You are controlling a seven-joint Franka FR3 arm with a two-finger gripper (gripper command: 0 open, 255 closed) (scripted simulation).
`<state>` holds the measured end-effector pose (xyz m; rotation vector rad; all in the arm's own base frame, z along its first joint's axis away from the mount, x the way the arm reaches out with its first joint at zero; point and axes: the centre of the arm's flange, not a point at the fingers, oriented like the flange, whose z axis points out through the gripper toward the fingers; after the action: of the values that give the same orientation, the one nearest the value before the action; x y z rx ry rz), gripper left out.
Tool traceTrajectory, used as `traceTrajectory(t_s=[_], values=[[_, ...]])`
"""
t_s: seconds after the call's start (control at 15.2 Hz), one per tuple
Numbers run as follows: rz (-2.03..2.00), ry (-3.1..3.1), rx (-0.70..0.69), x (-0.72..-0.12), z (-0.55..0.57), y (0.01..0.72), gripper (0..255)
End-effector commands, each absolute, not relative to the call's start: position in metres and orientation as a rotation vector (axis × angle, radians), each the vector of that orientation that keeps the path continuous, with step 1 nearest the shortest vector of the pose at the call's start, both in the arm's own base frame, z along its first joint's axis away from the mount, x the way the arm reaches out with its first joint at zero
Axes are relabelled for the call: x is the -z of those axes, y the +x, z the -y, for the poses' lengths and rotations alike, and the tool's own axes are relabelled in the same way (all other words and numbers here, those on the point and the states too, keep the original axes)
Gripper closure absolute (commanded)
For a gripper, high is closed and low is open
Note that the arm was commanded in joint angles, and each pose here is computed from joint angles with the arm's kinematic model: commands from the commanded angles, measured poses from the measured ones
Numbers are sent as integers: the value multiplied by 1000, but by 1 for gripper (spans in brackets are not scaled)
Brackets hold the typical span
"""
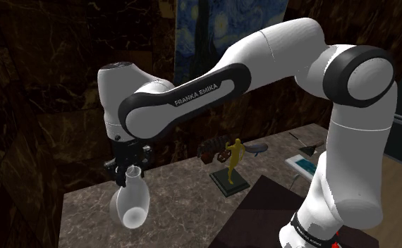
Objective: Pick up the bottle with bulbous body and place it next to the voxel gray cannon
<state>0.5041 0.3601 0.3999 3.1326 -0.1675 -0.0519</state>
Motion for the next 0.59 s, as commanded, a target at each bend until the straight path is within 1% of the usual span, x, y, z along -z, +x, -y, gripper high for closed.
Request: traceTrajectory(t_s=[0.0, 0.53], values=[[167, 3133, 52, -411, -361, 504, 255], [167, 3133, 52, -453, -361, 504, 255]])
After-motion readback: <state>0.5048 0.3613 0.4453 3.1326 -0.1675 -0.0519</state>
